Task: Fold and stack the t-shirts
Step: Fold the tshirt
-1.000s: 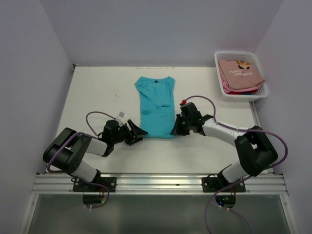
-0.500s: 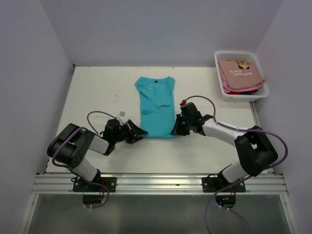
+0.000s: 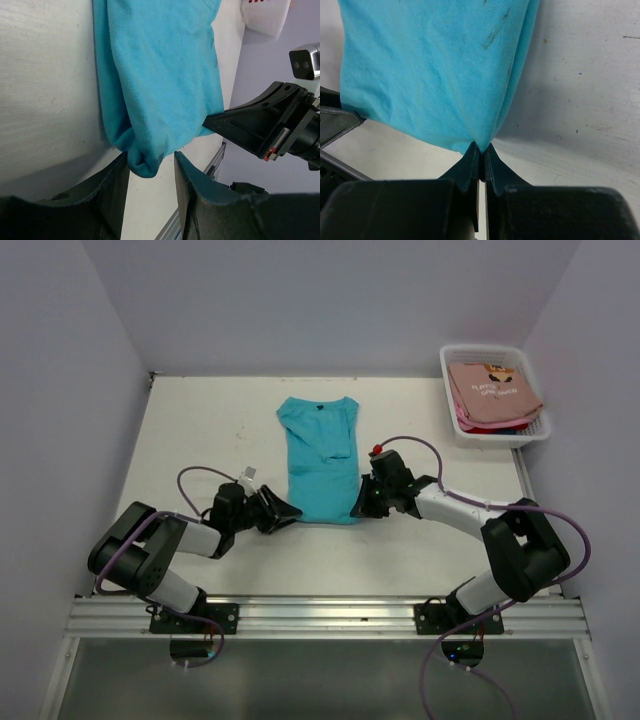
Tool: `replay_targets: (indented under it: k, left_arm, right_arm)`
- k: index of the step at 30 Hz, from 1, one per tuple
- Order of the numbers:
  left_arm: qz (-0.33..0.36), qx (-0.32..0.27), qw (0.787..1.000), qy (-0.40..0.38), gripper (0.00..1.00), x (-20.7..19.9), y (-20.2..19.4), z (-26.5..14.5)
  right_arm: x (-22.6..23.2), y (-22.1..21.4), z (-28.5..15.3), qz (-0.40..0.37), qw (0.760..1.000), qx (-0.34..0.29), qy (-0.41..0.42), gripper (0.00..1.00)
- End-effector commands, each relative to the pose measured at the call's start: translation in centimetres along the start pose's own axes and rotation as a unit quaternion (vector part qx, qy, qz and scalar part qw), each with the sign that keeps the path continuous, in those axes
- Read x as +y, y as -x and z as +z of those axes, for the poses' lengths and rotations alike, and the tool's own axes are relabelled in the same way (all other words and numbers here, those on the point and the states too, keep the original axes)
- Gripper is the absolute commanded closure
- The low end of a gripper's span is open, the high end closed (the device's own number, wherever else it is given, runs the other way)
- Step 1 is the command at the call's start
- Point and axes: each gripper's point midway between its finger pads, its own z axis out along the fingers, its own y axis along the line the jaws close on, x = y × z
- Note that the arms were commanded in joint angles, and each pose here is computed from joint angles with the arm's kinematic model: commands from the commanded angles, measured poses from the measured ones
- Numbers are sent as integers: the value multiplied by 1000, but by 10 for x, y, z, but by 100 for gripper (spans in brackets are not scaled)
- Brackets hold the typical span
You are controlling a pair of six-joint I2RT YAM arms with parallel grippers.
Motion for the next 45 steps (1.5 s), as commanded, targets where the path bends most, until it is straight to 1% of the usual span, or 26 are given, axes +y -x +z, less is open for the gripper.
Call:
replay_targets:
  k: [1,6,8,9,11,12,22,29,35,44,45]
  left_arm:
    - [15,0,1000,-15,56,-14,6,2]
    - [13,8,1000,-6,53,-10,3,1]
    - [11,10,1000,-3,56,-7,2,2]
    - [11,11,1000,-5,67,-7,1,3]
    - [8,16,1000,-10,84,-9,0,3]
    - [7,18,1000,-11,99,-9,0,4]
    - [11,22,1000,-2,100,-9,-2,0]
    - [29,21,999,6,100,-12,-4,-11]
    - [46,21,999,16,100,-15,-5,-21]
    - [44,36,998,38,100,-6,-24,-46]
    - [51,32,998,31,100,-11,-25,-51]
  right_arm:
    - [2,7,-3,-9,1000,-19,1,100]
    - [1,7,-2,-10,1000,-18,0,100]
    - [0,7,-2,-8,1000,-18,-2,100]
    - [1,7,-2,-10,1000,-18,0,100]
    - [0,7,-2,-9,1000,-18,-3,100]
    - [0,6,-2,-9,1000,-17,-3,100]
    - [-1,6,-6,-10,1000,-19,-4,100]
    - [3,7,-15,-14,1000,-26,3,100]
    - [6,7,-23,-16,999,-30,11,100]
    - [5,-7,-41,-19,999,-23,22,100]
    - [7,-7,-46,-22,999,-27,26,100]
